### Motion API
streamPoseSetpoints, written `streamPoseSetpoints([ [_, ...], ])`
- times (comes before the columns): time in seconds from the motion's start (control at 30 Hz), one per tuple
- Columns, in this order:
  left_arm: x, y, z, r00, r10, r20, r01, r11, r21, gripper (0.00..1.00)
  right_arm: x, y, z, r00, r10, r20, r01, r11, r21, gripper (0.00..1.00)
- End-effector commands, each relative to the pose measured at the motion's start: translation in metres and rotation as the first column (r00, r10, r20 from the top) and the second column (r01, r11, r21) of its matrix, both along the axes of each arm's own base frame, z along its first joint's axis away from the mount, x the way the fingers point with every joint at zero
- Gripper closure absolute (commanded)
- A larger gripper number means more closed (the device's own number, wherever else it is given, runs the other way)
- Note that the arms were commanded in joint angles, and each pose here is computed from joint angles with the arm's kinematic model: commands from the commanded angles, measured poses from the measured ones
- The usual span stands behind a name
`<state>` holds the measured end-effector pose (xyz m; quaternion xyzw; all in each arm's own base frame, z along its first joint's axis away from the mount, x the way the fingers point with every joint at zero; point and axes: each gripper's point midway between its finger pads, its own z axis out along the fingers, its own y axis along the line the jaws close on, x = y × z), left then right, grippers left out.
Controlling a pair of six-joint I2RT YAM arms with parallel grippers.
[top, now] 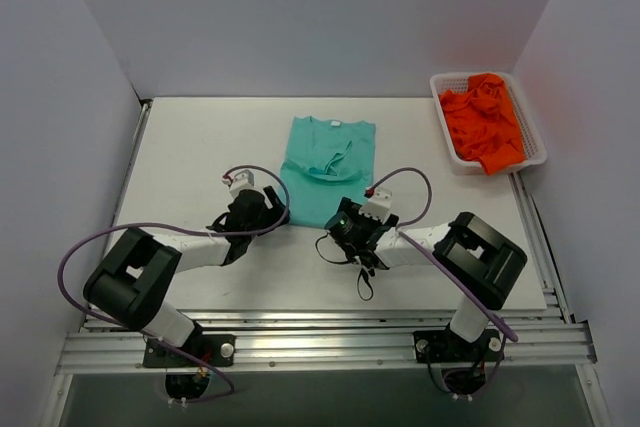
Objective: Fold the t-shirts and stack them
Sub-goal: Fold the tshirt
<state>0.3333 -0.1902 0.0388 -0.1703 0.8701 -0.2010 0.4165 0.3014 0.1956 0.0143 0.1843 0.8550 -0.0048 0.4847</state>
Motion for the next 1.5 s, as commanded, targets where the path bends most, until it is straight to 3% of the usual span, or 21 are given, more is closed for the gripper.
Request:
streamPoseSetpoints([
  [0.0,0.014,-0.010,0.006,0.999,0.013,0.036,-0.012,0.999,-0.042,0.16,0.000,0.004,-0.009,1.000,-0.007,-0.019,0.007,1.000,0.006,0.02],
  [0.1,0.018,-0.013,0.003,0.999,0.011,0.030,-0.010,0.999,-0.040,0.17,0.001,0.007,-0.013,1.000,-0.004,-0.023,0.004,1.000,0.003,0.09],
  [0.2,0.021,-0.014,0.002,0.999,0.017,0.035,-0.015,0.999,-0.044,0.22,0.001,0.007,-0.015,1.000,-0.003,-0.026,0.003,1.000,0.001,0.28],
  [0.27,0.022,-0.013,0.001,0.999,0.023,0.038,-0.021,0.999,-0.040,0.30,0.001,0.006,-0.016,1.000,-0.005,-0.027,0.005,1.000,-0.004,0.44],
  [0.3,0.022,-0.013,0.002,0.999,0.025,0.040,-0.024,0.999,-0.039,0.42,0.001,0.005,-0.015,1.000,-0.006,-0.027,0.006,1.000,-0.002,0.50],
  [0.33,0.023,-0.012,0.002,0.999,0.029,0.041,-0.028,0.999,-0.038,0.48,0.001,0.005,-0.015,1.000,-0.007,-0.026,0.007,1.000,-0.003,0.64],
  [0.4,0.026,-0.012,0.002,0.998,0.035,0.046,-0.033,0.999,-0.031,0.60,-0.001,0.003,-0.016,1.000,-0.009,-0.026,0.009,1.000,-0.007,0.75],
  [0.43,0.027,-0.011,0.002,0.998,0.038,0.048,-0.037,0.999,-0.029,0.71,-0.001,0.003,-0.016,1.000,-0.009,-0.026,0.009,1.000,-0.007,0.83],
  [0.5,0.029,-0.013,0.003,0.998,0.036,0.051,-0.035,0.999,-0.027,0.78,-0.002,0.000,-0.018,0.999,-0.012,-0.031,0.011,1.000,-0.015,0.89],
  [0.53,0.030,-0.013,0.004,0.998,0.037,0.054,-0.035,0.999,-0.027,0.85,-0.002,0.001,-0.017,1.000,-0.010,-0.030,0.010,1.000,-0.014,0.90],
  [0.67,0.030,-0.013,0.006,0.998,0.030,0.061,-0.029,0.999,-0.023,0.97,-0.004,-0.003,-0.015,0.999,-0.016,-0.032,0.016,1.000,-0.023,0.98],
  [0.93,0.003,-0.010,0.028,0.994,0.017,0.110,-0.016,1.000,-0.017,0.98,-0.019,-0.002,0.006,1.000,-0.010,-0.005,0.010,1.000,0.005,1.00],
  [1.27,-0.076,-0.009,0.059,0.993,-0.030,0.117,0.034,0.999,-0.037,0.98,-0.074,0.014,0.043,0.998,0.051,0.026,-0.051,0.999,-0.004,1.00],
  [1.47,-0.114,0.015,0.089,0.992,-0.007,0.126,0.018,0.997,-0.081,0.98,-0.107,0.015,0.078,0.994,0.081,0.071,-0.083,0.996,0.018,1.00],
])
